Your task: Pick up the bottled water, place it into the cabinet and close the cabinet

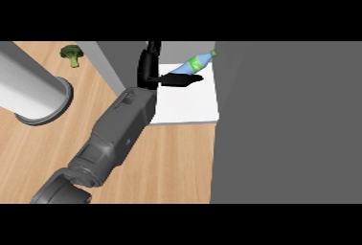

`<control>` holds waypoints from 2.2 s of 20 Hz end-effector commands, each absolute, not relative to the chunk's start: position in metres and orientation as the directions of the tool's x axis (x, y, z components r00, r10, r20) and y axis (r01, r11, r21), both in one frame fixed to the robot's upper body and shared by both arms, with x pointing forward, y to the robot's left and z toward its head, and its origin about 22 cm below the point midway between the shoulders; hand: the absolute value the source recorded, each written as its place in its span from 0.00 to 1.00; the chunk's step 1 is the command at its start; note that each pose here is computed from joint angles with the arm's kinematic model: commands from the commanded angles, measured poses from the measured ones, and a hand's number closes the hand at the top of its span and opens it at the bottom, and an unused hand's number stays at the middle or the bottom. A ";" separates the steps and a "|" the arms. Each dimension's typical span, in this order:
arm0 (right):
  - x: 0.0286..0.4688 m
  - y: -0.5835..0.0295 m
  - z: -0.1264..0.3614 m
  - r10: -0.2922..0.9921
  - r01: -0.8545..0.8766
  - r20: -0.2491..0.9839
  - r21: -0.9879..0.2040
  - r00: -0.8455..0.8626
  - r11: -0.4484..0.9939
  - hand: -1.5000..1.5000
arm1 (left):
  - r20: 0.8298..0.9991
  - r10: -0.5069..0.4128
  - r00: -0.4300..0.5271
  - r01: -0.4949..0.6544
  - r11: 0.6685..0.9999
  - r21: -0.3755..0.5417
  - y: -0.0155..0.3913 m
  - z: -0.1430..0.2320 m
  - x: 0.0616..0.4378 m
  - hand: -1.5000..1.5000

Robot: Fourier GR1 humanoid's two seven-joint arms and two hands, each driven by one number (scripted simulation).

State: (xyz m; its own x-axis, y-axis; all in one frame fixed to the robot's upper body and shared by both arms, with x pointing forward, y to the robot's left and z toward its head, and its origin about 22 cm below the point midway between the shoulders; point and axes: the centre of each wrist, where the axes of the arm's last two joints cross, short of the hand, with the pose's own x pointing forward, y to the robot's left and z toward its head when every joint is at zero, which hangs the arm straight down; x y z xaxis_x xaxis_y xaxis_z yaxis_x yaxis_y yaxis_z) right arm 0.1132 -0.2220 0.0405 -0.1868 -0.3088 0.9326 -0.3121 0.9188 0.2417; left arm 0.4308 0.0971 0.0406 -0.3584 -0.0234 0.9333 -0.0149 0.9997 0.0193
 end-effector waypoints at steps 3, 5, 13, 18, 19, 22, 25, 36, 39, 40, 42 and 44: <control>0.102 -0.226 0.052 -0.303 -0.283 0.936 0.245 -0.181 0.927 0.00 | 0.937 0.023 -0.350 0.009 1.000 -0.021 0.120 0.014 0.416 0.00; 0.105 -0.224 0.051 -0.304 -0.279 0.937 0.249 -0.175 0.928 0.00 | 0.930 0.055 -0.363 0.025 0.998 -0.049 0.136 0.011 0.415 0.00; 0.104 -0.225 0.032 -0.299 -0.263 0.939 0.249 -0.170 0.932 0.00 | 0.923 0.160 -0.351 0.120 0.985 -0.125 0.118 0.012 0.389 0.00; 0.099 -0.218 0.046 -0.295 -0.259 0.941 0.246 -0.168 0.934 0.00 | 0.917 0.231 -0.325 0.152 0.970 -0.190 0.123 0.009 0.361 0.00; 0.106 -0.214 0.047 -0.297 -0.261 0.938 0.246 -0.177 0.933 0.00 | 0.913 0.247 -0.325 0.190 0.963 -0.192 0.113 0.020 0.356 0.00; 0.098 -0.224 0.048 -0.302 -0.249 0.936 0.253 -0.183 0.935 0.00 | 0.907 0.263 -0.328 0.173 0.961 -0.216 0.116 0.013 0.324 0.00; 0.091 -0.221 0.052 -0.311 -0.262 0.934 0.260 -0.175 0.929 0.00 | 0.893 0.295 -0.341 0.176 0.953 -0.248 0.128 0.029 0.295 0.00; 0.086 -0.215 0.061 -0.156 -0.494 0.982 0.084 -0.106 0.866 1.00 | 0.868 0.367 -0.336 0.245 0.923 -0.296 0.167 0.078 0.179 0.00; 0.086 -0.214 0.071 -0.102 -0.590 0.988 0.011 -0.120 0.807 1.00 | 0.870 0.347 -0.350 0.211 0.934 -0.288 0.178 0.081 0.158 0.00; 0.085 -0.215 0.064 -0.095 -0.623 0.990 0.008 -0.106 0.782 1.00 | 0.874 0.328 -0.359 0.180 0.943 -0.280 0.180 0.060 0.147 0.00; 0.086 -0.201 0.076 -0.111 -0.656 0.984 -0.006 -0.137 0.755 1.00 | 0.867 0.304 -0.395 0.162 0.952 -0.260 0.201 0.067 0.147 0.00; 0.092 -0.187 0.083 -0.105 -0.683 0.987 -0.004 -0.119 0.730 1.00 | 0.866 0.307 -0.396 0.166 0.951 -0.261 0.216 0.083 0.142 0.00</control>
